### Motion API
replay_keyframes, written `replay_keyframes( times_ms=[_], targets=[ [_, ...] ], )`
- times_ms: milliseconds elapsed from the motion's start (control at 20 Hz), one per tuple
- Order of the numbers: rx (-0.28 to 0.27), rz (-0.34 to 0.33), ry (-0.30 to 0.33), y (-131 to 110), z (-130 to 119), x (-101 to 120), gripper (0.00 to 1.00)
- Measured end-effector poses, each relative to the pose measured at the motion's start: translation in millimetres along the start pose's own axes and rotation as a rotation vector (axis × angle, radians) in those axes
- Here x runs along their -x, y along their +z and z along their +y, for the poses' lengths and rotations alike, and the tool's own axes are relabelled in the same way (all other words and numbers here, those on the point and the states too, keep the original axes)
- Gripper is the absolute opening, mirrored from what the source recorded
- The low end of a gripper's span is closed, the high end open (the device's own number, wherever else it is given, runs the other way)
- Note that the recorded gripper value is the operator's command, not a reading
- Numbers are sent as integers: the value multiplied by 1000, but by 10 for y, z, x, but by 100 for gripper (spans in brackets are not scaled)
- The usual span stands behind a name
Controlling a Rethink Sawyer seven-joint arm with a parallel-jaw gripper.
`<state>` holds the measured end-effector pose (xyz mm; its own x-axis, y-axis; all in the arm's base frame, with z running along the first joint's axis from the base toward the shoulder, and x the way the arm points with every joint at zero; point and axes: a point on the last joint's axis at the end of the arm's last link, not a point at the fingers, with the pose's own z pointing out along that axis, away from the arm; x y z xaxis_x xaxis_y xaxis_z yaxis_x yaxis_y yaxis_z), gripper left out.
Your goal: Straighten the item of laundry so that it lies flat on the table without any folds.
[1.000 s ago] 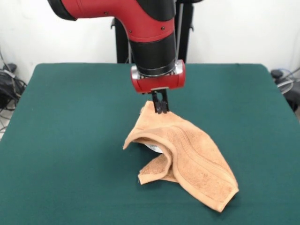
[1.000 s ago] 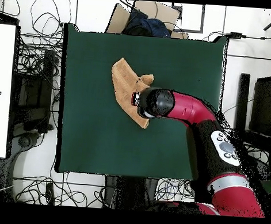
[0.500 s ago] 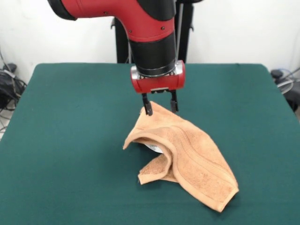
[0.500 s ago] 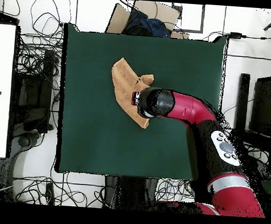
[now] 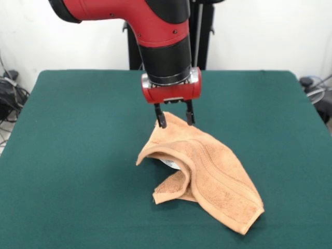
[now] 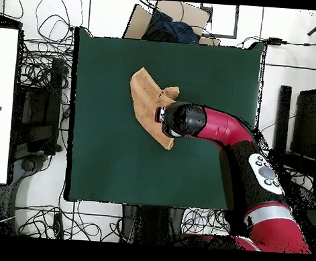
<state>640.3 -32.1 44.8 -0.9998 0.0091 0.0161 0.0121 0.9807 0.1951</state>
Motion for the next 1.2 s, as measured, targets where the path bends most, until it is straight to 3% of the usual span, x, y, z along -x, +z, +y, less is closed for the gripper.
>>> replay_keyframes(
  times_ms=[800, 1200],
  targets=[
    [96, 87, 103, 543, -194, -242, 100],
    [71, 62, 73, 475, -154, -56, 100]
  ],
)
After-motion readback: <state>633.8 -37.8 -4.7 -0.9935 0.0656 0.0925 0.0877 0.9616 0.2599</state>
